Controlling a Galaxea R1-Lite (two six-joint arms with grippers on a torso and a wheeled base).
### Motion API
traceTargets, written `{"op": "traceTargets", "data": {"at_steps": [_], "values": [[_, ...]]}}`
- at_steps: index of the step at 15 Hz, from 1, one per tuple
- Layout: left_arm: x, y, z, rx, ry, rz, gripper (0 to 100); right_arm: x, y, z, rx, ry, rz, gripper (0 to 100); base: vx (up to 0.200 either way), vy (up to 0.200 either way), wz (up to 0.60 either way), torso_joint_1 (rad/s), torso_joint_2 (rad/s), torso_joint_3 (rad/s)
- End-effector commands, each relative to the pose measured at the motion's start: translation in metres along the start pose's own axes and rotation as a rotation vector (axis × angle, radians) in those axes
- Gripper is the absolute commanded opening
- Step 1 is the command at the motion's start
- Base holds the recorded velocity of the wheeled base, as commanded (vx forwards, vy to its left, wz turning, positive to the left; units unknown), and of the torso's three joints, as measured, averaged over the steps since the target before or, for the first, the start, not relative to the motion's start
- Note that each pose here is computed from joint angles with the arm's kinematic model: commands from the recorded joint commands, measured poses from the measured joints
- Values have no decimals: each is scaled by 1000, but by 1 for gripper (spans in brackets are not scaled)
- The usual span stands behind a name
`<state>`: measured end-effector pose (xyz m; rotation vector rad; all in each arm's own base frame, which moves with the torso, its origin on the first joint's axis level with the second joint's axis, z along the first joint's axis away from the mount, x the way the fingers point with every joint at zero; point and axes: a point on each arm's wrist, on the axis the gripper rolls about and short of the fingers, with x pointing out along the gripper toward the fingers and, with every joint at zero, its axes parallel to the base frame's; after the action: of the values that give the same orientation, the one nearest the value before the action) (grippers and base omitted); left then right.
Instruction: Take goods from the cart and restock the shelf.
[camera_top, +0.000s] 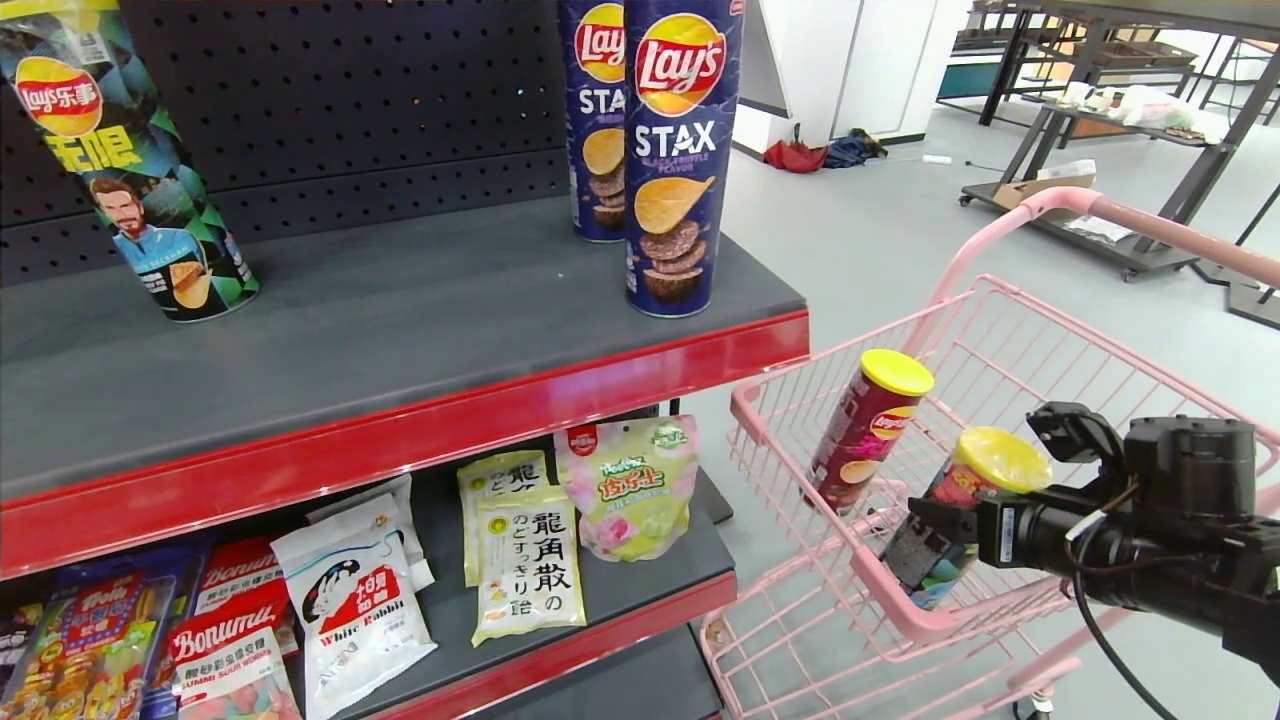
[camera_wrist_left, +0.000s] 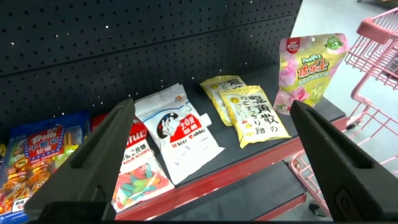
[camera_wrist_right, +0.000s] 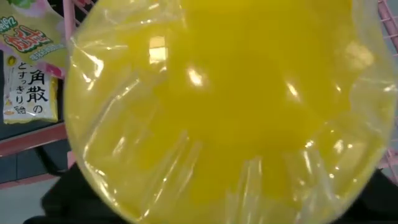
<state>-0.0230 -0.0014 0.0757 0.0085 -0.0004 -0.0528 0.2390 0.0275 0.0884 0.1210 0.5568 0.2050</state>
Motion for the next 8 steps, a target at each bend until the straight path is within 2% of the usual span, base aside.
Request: {"op": "traceTargets", "data": {"at_steps": [1, 5, 7, 8], "values": [[0, 0, 0, 1, 2, 1, 100, 2, 0, -1, 1, 6, 0, 0, 0, 0, 0, 0, 0, 0], [0, 0, 0, 1, 0, -1, 100, -1, 1, 0, -8, -10, 4, 0, 0, 0, 0, 0, 0, 0], [0, 0, 0, 1, 0, 1, 100, -11, 2, 7, -18, -74, -10, 0, 0, 0, 0, 0, 0, 0], [0, 0, 0, 1, 0, -1, 100, -24, 6, 20, -36, -149, -10, 0, 0, 0, 0, 0, 0, 0]]}}
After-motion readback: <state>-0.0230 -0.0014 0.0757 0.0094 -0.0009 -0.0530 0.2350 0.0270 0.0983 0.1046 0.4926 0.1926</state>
